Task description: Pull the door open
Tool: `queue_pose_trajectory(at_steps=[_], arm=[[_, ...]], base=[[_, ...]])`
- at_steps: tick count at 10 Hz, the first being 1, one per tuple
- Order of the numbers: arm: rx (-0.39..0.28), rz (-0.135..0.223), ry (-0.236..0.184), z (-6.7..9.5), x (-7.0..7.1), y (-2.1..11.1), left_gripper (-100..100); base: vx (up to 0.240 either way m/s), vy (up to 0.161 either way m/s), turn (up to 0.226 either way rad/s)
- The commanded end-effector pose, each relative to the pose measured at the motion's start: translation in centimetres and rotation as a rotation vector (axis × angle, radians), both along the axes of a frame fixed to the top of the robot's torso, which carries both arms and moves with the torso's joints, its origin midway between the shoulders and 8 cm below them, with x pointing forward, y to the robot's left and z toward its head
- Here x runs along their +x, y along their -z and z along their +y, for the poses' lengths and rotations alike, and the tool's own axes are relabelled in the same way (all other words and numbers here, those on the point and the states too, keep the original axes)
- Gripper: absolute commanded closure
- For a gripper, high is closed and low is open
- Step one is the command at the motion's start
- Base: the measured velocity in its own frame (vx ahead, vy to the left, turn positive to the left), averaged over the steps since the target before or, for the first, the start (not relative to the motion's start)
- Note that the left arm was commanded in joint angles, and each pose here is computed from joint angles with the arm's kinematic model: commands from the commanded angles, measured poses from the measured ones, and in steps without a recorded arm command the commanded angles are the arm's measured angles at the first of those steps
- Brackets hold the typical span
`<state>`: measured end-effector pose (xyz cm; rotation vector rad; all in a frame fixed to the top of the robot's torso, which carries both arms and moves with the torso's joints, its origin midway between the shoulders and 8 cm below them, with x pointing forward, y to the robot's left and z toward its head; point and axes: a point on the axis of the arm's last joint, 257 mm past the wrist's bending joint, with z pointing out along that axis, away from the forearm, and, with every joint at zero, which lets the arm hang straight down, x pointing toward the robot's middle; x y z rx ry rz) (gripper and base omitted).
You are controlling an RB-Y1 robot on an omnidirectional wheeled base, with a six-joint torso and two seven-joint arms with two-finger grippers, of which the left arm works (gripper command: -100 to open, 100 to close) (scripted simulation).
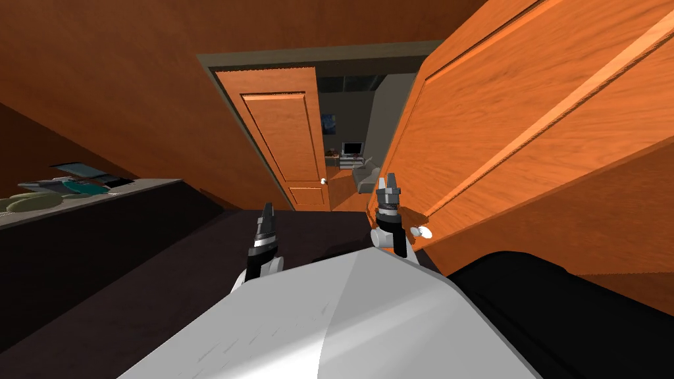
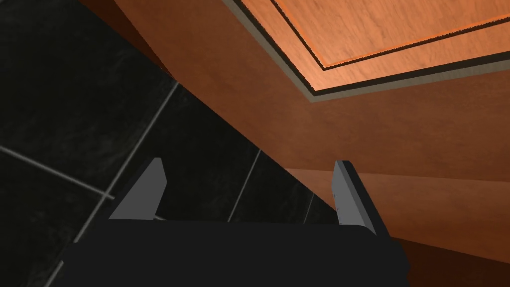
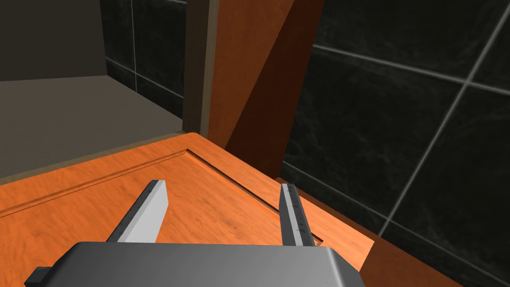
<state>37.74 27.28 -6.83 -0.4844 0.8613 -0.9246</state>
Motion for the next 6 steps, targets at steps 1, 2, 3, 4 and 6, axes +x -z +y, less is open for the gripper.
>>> queue_pose_trajectory(at_steps=[1, 2, 3, 4, 6], arm=[[0.037, 0.022, -0.024, 0.4, 0.5, 1.2, -100], [0.06, 0.036, -0.039, 0.6, 0.7, 1.9, -100], [0.083, 0.05, -0.055, 0.8, 1.0, 2.7, -100], [0.106, 0.065, -0.07, 1.1, 1.3, 3.4, -100], [0.153, 0.094, -0.1, 1.6, 1.8, 5.0, -100]], base=[[0.095, -0.014, -0.068], [0.114, -0.015, -0.082], [0.117, -0.03, -0.088], [0.102, -0.04, -0.073], [0.097, -0.027, -0.089]])
